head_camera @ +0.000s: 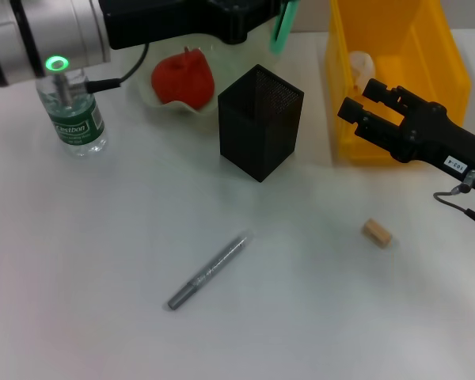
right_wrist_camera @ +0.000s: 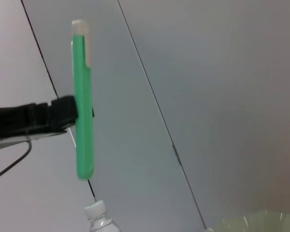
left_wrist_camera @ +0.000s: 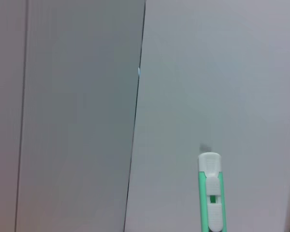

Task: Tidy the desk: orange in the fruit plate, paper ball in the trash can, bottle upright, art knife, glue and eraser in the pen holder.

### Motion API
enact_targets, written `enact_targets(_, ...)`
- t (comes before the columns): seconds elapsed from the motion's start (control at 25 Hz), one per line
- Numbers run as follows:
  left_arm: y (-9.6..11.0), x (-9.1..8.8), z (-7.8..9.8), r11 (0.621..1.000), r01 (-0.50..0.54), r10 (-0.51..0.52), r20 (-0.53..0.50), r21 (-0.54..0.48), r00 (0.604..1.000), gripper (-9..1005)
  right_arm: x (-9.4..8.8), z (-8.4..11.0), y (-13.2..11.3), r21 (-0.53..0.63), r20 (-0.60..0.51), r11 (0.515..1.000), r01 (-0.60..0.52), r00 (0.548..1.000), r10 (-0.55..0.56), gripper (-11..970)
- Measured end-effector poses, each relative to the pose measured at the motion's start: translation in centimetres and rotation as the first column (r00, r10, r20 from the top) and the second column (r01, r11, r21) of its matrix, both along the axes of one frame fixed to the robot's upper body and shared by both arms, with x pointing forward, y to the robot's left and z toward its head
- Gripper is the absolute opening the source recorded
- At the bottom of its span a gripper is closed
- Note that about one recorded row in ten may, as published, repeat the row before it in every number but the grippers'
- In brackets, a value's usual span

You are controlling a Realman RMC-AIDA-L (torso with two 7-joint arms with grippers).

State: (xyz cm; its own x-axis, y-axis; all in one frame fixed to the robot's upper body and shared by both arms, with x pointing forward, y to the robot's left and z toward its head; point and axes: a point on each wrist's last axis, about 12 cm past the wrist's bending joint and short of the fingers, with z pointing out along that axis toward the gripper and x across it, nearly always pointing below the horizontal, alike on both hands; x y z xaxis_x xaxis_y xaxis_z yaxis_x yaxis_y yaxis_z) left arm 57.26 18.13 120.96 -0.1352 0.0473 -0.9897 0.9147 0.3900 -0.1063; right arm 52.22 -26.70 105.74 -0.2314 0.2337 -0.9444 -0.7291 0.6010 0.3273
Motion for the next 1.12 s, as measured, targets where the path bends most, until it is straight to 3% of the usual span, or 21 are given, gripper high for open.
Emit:
enact_targets(0.4, -0.8, 3.1, -5.2, 0.990, -0.079, 0.080, 0.007, -0.113, 0.997, 279, -0.4, -0.5, 0.2, 0.011, -0.023, 1.000, -0.004, 1.000, 0.005, 730)
enact_targets(0.48, -0.8, 3.1, -5.2, 0.990, -0.079, 0.080, 0.007, -0.113, 0.997, 282, -0.4, -0.5, 0.3, 0.012, -0.026, 1.000, -0.006, 1.000, 0.006, 730)
enact_targets(0.56, -0.8, 3.3, -7.0, 0.986, -0.120, 0.123, 0.025, -0.119, 0.992, 285, -0.5, -0.6, 0.2, 0.016, -0.032, 1.000, -0.003, 0.999, 0.004, 730)
enact_targets(0.84, -0.7, 2.6, -9.2, 0.977, -0.169, 0.179, 0.072, -0.129, 0.981, 296, -0.6, -0.8, 0.2, 0.023, -0.044, 1.000, 0.002, 0.999, -0.001, 731)
enact_targets(1.12, -1.6, 1.7, -11.2, 0.980, -0.183, 0.189, 0.075, -0.073, 0.979, 308, -0.5, -0.7, 0.3, 0.023, -0.042, 1.000, -0.001, 0.999, 0.002, 731)
